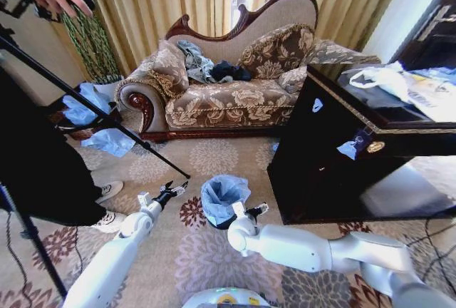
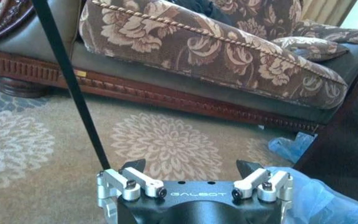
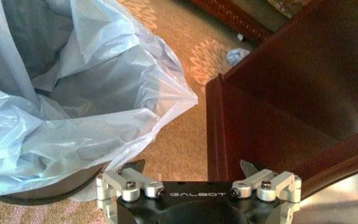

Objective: Place a garbage bag over the trash bin.

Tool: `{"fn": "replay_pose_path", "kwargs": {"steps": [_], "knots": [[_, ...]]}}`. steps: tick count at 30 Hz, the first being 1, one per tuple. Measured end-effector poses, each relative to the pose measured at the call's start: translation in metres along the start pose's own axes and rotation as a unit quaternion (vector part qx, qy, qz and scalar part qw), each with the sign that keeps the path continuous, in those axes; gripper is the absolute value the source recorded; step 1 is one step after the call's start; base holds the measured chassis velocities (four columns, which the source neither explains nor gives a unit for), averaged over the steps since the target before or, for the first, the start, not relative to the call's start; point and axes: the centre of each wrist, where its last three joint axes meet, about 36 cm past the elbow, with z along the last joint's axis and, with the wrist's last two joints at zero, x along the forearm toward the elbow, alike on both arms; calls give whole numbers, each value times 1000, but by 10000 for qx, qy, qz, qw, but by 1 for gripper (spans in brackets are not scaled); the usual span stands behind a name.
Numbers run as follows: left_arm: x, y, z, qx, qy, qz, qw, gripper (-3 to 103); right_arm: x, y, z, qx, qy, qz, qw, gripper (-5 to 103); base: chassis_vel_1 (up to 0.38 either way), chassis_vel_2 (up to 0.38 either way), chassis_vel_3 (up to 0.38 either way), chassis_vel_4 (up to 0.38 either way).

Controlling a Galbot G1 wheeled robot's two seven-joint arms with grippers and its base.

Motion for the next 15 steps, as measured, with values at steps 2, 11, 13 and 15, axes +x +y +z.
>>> {"fn": "replay_pose_path", "kwargs": {"steps": [2,11,13,15], "knots": [[0,0,0,0,2,0,10000,100,1,-3,0,17,-34,0,10000,100,0,0,0,0],[-1,-1,2,14,2,10,10000,100,10,-15,-21,44,-508,46,9987,100,0,0,0,0],[0,-1,2,8,7,8,10000,97,13,-14,-24,34,-539,15,9985,100,0,0,0,0],[1,0,2,-10,23,1,10000,100,18,-9,-29,42,-634,-34,9980,100,0,0,0,0]]}}
